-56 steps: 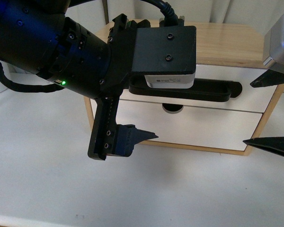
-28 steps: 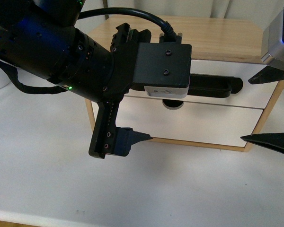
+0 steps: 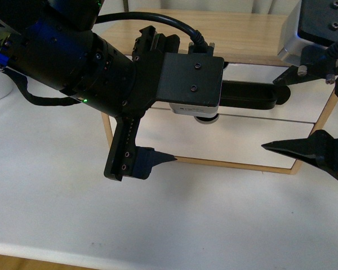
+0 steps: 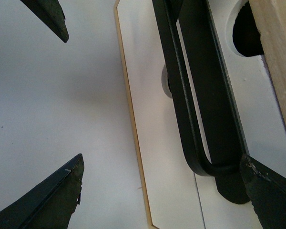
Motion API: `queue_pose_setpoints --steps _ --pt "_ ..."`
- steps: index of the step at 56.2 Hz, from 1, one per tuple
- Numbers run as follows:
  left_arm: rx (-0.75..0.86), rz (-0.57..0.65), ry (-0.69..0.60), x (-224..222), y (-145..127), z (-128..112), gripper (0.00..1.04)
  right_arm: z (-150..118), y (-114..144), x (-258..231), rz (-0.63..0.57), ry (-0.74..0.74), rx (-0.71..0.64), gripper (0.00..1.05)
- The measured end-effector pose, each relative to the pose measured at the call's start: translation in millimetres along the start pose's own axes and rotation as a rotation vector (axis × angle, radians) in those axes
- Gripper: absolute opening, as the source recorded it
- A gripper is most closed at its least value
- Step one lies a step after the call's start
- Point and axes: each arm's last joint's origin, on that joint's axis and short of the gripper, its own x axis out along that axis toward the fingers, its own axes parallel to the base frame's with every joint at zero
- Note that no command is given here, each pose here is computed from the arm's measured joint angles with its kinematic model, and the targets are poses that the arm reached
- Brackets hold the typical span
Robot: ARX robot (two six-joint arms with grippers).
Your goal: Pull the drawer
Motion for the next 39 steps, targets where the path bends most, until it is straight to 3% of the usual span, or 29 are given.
queue_pose_setpoints --steps 39 --pt "-0.007 -0.004 -0.006 -1.3 -0.2 -2.6 0.99 -0.2 4.4 30.0 0.055 0.011 -0.008 0.96"
